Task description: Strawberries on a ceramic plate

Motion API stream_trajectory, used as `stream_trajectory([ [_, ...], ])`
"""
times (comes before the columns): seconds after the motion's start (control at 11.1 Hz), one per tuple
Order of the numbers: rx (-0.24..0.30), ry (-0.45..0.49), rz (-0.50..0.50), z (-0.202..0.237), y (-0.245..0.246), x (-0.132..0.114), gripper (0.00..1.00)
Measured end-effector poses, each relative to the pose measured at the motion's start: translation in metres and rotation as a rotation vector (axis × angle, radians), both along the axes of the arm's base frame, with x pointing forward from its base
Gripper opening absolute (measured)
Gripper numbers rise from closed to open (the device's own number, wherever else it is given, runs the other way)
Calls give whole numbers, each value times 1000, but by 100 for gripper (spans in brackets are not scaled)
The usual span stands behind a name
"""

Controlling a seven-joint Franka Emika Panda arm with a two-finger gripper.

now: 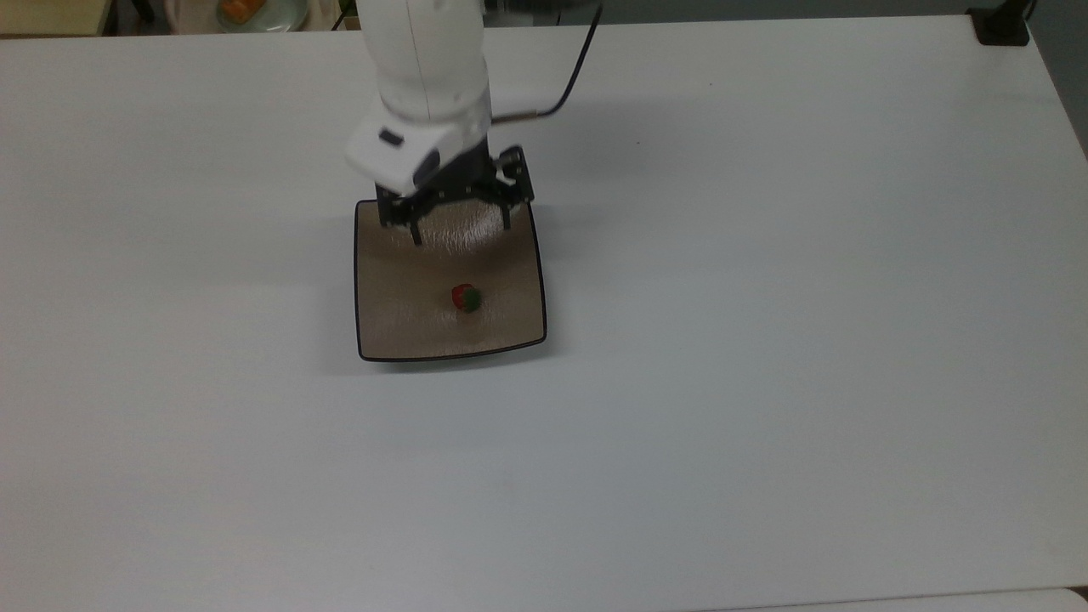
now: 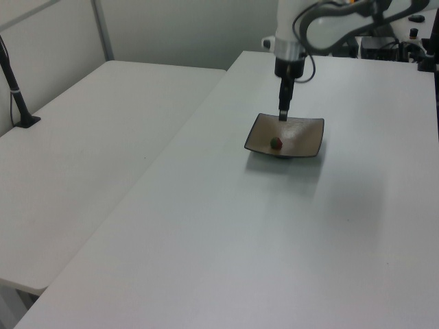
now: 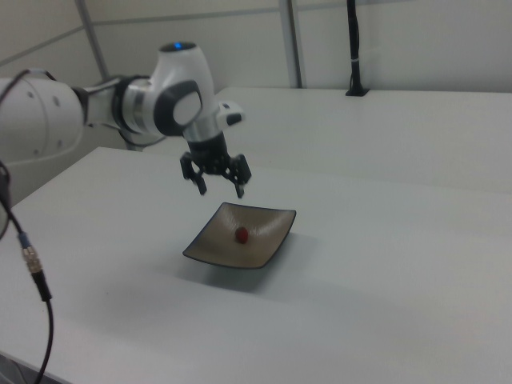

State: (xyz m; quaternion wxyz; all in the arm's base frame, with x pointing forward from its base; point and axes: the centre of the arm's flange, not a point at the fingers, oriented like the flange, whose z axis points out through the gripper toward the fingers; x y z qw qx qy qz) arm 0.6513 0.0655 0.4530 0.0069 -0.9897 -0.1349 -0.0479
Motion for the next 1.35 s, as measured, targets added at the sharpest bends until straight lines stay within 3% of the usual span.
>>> stream_trajectory([
  [0.18, 8, -14, -49, 47, 5, -19, 100],
  [0.54, 5, 45, -63, 119, 22, -66, 100],
  [0.81, 7, 63, -126, 151, 27, -93, 100],
  [1.35, 9, 57, -138, 160, 26, -100, 100],
])
